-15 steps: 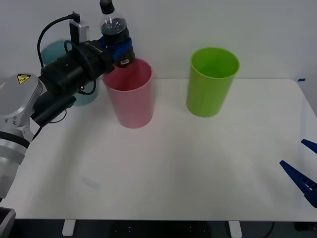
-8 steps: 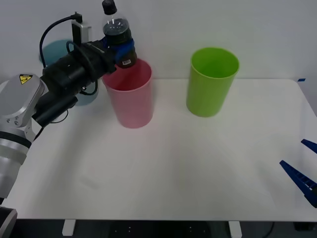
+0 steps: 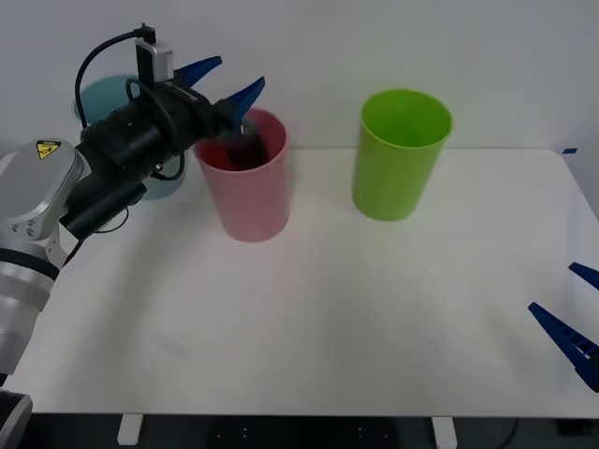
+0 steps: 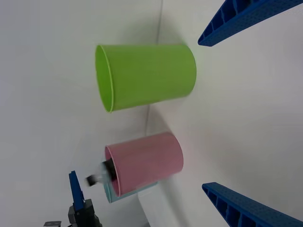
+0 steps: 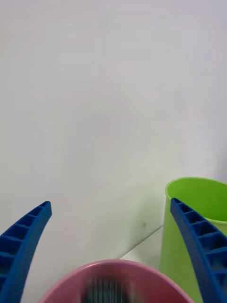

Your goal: Grasp the object on the table and drop it into the matching bin: aluminum can to the light blue bin, PET bottle to the pink bin.

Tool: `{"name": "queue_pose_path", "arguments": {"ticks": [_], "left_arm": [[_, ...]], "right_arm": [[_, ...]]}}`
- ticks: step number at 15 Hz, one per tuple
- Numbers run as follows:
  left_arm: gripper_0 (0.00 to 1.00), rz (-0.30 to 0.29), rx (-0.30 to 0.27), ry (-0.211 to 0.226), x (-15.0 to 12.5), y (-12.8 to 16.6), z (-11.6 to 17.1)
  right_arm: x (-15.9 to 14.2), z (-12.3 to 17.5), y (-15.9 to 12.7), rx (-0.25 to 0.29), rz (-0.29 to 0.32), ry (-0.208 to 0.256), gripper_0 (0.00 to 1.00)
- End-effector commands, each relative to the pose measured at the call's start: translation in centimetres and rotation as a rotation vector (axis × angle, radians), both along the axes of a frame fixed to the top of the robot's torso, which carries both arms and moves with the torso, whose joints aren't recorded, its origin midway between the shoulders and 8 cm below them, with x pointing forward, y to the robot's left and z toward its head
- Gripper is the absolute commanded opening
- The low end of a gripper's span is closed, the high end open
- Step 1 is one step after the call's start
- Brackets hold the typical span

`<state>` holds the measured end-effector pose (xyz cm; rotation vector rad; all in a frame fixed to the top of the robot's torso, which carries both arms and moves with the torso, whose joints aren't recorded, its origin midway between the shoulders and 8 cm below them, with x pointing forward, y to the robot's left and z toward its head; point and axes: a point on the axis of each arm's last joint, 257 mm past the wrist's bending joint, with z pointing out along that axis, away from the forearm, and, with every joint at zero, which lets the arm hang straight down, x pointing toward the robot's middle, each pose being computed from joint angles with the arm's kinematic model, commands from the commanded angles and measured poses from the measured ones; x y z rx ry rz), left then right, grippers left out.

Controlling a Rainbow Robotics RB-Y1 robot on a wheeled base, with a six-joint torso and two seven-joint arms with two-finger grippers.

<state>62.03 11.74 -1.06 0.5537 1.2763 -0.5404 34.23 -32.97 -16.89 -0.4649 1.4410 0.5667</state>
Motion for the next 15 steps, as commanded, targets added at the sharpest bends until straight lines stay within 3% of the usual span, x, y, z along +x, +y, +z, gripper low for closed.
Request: {"name": "queue_pose_path", "arguments": {"ticks": [1,7,15], "left_arm": [[1.00,-0.007,-0.005,0.005,-0.2,0.0,-0.2],[1.00,-0.004,-0.045,-0.003,-1.8,2.0,-0.3],[1.00,0.041,-0.055,-0.024,-7.0,9.1,-1.5]], "right_arm": [[0.0,0.0,0.0,0.000,0.000,0.000,1.00],[0.0,0.0,0.0,0.000,0.000,0.000,1.00],[0.0,0.0,0.0,0.000,0.000,0.000,1.00]]}}
